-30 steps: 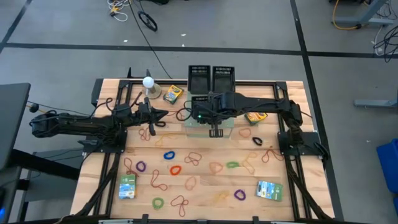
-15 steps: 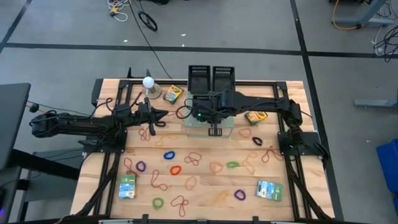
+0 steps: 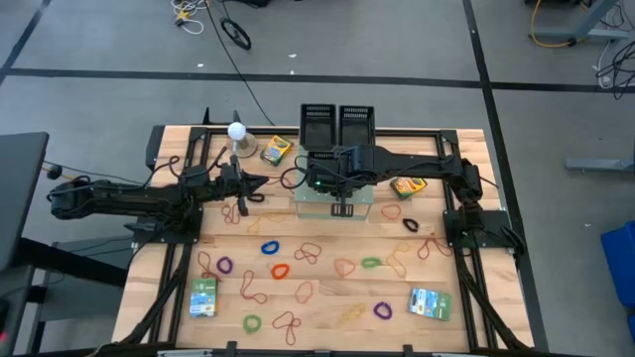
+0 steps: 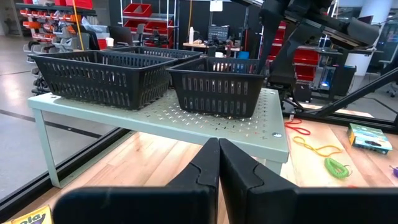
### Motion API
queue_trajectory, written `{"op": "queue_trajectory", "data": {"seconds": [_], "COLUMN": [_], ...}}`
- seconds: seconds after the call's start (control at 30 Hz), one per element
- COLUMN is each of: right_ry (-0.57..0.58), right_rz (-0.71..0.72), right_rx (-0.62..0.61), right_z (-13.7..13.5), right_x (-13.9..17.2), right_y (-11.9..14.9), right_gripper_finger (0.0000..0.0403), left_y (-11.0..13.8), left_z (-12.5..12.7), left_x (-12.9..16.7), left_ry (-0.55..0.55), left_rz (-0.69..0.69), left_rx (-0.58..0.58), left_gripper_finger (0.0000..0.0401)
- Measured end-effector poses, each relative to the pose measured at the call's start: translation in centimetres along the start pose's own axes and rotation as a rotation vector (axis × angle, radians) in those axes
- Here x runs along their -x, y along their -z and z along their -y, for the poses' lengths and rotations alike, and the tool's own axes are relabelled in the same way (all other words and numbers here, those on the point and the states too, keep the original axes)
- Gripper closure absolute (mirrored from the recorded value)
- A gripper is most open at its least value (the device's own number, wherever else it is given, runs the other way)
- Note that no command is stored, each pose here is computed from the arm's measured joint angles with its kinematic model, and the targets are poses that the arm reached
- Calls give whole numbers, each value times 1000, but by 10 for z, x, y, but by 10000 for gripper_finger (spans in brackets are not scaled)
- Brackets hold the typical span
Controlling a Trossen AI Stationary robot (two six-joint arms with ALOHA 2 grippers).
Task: Pick & Place Office Desk Supplies
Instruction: Put the black bin on the shelf
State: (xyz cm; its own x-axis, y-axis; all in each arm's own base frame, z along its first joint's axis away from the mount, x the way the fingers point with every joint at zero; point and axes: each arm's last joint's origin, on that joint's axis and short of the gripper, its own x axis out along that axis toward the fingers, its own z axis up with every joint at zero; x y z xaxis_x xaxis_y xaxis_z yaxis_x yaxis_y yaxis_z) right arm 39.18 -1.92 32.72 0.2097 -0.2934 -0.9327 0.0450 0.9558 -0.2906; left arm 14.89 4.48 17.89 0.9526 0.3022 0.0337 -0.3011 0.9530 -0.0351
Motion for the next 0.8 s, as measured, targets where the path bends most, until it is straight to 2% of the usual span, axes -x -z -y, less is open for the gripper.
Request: {"op": "queue_trajectory", "data": {"seconds": [0.27, 0.63, 0.8], "right_ry": [30, 52, 84], "right_rz": [-1, 0, 40], "right_rx": [-38, -75, -61], "right_z": [1, 1, -4], "right_x": [0, 0, 22], "right_y": [0, 0, 8], "right_gripper_finger": [342, 306, 296], "left_y": [0, 0, 0], "left_z": [0, 0, 0], "left_x": [0, 0, 0], "left_ry": [0, 0, 0], "left_rz": [0, 0, 0], "left_rx": [0, 0, 0], "left_gripper_finger": [392, 392, 392]}}
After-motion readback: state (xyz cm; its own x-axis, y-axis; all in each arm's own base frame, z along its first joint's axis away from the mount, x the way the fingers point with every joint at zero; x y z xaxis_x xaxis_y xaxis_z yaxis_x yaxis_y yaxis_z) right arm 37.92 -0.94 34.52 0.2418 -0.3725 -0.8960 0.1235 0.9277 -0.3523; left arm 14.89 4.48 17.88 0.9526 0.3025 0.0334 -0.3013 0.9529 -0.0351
